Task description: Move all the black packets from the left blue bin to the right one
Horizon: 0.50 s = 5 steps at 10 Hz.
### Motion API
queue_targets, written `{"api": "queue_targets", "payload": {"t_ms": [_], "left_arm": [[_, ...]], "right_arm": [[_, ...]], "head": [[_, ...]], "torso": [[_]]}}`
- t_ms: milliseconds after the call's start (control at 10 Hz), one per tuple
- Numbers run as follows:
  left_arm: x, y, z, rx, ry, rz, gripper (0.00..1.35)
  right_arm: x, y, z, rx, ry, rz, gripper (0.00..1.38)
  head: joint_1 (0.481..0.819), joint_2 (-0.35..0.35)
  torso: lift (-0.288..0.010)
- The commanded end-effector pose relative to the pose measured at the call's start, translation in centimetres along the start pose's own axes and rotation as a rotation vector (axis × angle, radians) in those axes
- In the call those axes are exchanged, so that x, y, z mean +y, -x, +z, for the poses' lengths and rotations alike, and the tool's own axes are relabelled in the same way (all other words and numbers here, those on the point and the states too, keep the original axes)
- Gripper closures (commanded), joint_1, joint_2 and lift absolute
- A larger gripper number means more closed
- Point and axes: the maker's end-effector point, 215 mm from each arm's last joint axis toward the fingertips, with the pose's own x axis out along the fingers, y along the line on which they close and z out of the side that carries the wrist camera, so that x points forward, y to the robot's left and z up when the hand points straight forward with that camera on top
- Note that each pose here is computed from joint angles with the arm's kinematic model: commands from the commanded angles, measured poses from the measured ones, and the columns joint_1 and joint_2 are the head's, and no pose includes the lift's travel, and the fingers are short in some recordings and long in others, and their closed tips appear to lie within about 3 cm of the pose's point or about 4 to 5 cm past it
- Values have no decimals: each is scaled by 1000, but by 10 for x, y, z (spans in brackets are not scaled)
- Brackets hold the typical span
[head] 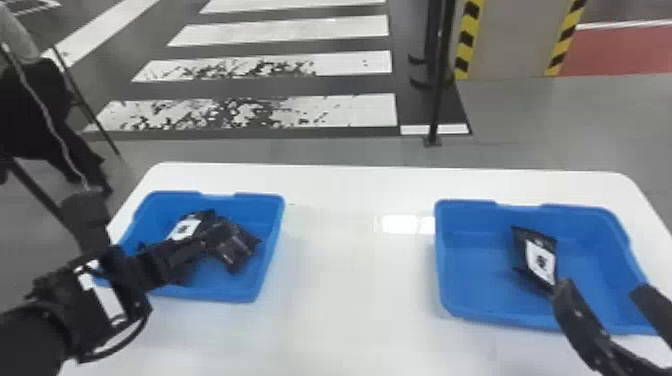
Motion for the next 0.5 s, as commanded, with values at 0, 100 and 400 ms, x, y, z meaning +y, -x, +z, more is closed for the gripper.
{"api": "queue_targets", "payload": {"t_ms": [0, 100, 400], "left_arm": [[17, -17, 5, 18, 33, 30, 174], [22, -32, 4, 43, 60, 26, 176], [26, -53, -18, 137, 75, 65, 176]], "right_arm": [[0, -1, -4, 8, -17, 1, 148], [-1, 0, -6, 13, -29, 1, 154], [-1, -2, -10, 19, -41, 4, 168]], "head": [[695, 138], [695, 150], [695, 147]], "torso": [[-145], [-145], [-145]]}}
